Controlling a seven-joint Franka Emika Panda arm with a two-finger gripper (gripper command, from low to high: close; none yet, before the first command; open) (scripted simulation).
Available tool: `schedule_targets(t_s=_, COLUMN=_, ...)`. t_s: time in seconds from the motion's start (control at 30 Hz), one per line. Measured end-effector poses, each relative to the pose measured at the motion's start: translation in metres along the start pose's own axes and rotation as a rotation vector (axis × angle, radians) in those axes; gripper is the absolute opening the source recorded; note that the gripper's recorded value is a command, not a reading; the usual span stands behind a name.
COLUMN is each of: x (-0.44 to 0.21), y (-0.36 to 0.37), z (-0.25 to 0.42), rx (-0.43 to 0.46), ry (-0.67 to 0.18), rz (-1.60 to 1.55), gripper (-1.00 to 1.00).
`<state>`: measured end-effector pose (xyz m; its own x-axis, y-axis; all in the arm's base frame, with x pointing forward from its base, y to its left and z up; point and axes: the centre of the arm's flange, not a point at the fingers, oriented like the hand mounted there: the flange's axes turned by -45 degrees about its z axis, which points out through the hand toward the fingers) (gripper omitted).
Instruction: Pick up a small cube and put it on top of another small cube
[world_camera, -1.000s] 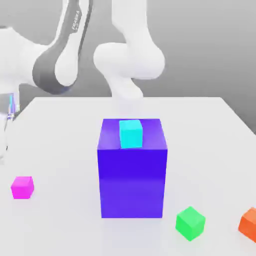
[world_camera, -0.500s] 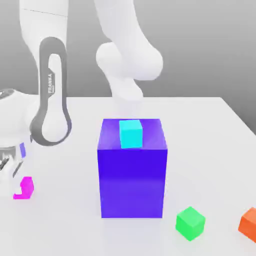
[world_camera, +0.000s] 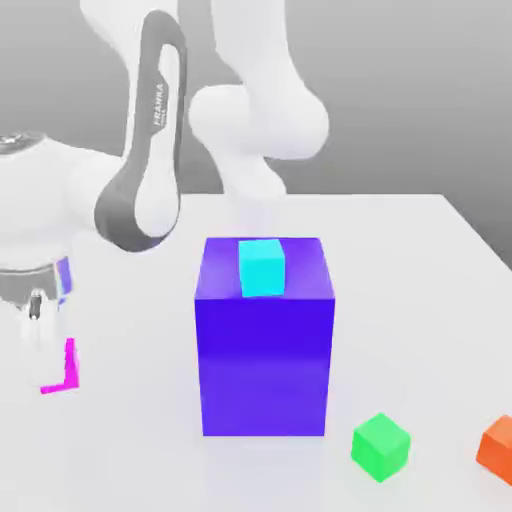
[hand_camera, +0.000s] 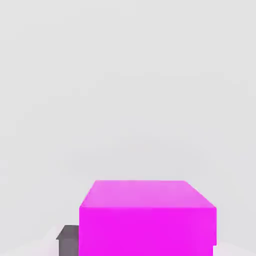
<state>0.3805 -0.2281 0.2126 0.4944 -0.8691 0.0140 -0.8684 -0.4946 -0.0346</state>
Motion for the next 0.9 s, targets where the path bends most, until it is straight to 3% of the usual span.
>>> schedule_targets(t_s=0.43, x=-0.091, y=-0.124, z=-0.012, rx=0.006, ry=-0.009, rz=-0.882, gripper=-1.00)
schedule_targets(t_s=0.9, x=-0.230, y=-0.212, z=-0.027, rx=0.023, ry=-0.019, rz=-1.847, gripper=-1.00)
